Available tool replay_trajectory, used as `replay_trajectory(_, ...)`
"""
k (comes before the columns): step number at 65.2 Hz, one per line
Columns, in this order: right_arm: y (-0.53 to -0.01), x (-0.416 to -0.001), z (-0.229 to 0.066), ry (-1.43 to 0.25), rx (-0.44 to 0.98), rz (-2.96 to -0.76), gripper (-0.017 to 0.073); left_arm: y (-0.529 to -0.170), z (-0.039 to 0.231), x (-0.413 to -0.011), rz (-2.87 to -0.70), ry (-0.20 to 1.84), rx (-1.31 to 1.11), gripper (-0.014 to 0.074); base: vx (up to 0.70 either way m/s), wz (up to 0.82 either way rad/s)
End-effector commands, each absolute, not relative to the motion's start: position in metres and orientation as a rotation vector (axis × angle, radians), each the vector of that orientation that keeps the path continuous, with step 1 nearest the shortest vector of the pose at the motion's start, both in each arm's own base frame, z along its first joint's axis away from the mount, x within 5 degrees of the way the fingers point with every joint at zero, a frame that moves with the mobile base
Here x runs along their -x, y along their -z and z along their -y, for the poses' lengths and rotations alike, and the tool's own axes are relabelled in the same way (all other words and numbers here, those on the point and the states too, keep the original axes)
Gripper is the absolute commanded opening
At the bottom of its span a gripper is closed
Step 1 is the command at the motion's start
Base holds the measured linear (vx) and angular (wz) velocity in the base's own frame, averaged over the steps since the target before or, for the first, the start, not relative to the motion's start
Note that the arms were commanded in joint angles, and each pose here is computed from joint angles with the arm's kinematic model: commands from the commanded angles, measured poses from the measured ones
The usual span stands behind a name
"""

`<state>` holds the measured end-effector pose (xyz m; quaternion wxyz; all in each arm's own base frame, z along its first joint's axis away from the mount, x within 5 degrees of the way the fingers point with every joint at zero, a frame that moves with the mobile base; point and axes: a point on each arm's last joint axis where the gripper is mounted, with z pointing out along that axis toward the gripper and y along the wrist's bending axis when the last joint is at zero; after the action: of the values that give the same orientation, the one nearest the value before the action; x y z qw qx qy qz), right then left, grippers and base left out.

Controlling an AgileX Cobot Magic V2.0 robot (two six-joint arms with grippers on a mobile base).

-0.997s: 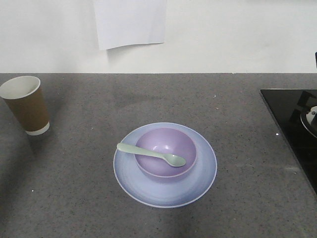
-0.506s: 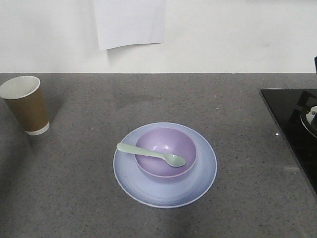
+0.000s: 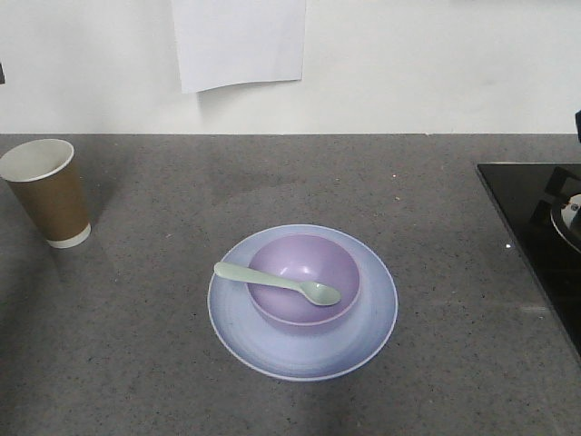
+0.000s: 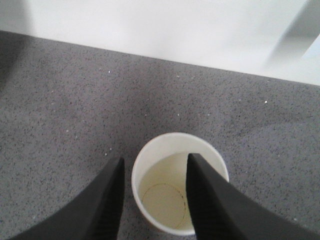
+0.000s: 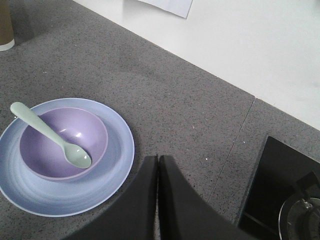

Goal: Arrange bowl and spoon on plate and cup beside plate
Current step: 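Release the spoon into the bowl and raise the left gripper, then grasp the brown paper cup rim with the left gripper and lift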

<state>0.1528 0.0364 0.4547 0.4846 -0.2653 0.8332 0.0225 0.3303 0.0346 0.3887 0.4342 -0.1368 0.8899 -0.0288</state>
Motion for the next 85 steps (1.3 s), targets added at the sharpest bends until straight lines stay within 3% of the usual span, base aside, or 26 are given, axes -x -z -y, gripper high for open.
replay_trajectory(1, -0.467, -0.151, -0.036, -0.053, 0.609, -1.953, -0.0005, -0.416, -0.034, -0.334, -2.138, 0.089, 0.33, 0.0298, 0.0, 0.0)
replay_trajectory(25, -0.466, -0.151, -0.036, -0.053, 0.61, -1.956, -0.0005, -0.384, -0.036, -0.368, -2.316, 0.114, 0.363, 0.0298, 0.0, 0.0)
replay_trajectory(85, -0.466, -0.151, -0.036, -0.055, 0.613, -1.962, -0.0005, -0.355, -0.044, -0.389, -2.37, 0.003, 0.324, 0.0298, 0.0, 0.0)
